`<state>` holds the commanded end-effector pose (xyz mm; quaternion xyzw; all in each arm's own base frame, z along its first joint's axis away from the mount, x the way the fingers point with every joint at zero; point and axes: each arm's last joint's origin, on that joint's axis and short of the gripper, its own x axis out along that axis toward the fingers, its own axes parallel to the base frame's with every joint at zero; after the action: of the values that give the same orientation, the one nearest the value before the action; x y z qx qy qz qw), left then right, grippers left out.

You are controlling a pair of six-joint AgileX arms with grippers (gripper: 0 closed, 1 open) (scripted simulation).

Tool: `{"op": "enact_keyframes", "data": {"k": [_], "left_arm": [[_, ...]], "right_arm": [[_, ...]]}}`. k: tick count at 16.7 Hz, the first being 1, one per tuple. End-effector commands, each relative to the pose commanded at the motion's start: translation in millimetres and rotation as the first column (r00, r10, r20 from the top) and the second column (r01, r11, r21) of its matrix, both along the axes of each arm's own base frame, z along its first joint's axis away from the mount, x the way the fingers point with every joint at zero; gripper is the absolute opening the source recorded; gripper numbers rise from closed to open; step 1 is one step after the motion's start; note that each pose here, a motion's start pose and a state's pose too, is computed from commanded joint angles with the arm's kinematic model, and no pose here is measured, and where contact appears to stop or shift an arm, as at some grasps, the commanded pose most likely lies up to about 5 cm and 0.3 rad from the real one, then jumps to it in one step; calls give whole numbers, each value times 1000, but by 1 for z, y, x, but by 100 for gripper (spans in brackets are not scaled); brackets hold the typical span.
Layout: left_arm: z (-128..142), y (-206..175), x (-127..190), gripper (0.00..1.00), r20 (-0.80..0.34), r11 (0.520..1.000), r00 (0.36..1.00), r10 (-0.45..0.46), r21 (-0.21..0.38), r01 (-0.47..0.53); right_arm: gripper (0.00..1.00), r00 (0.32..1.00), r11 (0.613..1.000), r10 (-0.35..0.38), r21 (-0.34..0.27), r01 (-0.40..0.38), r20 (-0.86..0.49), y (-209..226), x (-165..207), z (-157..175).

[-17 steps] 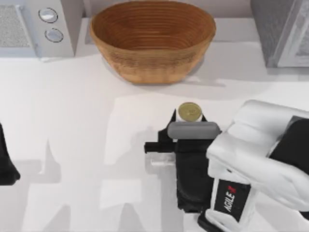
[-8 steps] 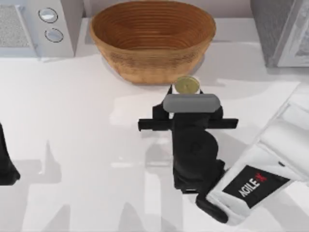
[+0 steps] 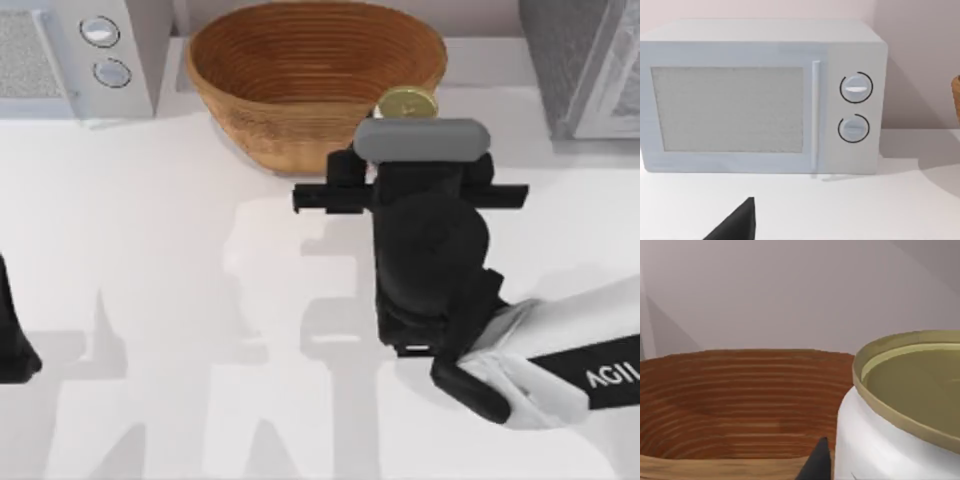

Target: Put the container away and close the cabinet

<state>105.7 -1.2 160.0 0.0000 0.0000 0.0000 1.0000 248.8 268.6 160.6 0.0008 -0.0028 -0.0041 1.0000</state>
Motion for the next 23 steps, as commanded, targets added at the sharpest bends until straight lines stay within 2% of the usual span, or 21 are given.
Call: {"op": "enact_keyframes", "data": {"k": [6,9,12,16,20,23], "left_arm": [[0,0,0,100,0,1000,1000,0,0,0],[0,0,0,100,0,1000,1000,0,0,0],[0,0,0,100,0,1000,1000,0,0,0],[0,0,0,100,0,1000,1000,0,0,0],[0,0,0,100,0,1000,1000,0,0,0],[0,0,0,100,0,1000,1000,0,0,0]], "right_arm": [[0,1000,1000,-6,1,6,0,-3,2,2],[0,998,998,-54,-15,54,-11,-33,12,14],[0,998,998,-69,-10,68,-8,-76,12,42],[0,997,998,-56,37,54,46,-139,-13,85],[0,997,998,-34,48,31,66,-187,-45,96],[0,989,997,-20,80,8,145,-214,-79,105]]}}
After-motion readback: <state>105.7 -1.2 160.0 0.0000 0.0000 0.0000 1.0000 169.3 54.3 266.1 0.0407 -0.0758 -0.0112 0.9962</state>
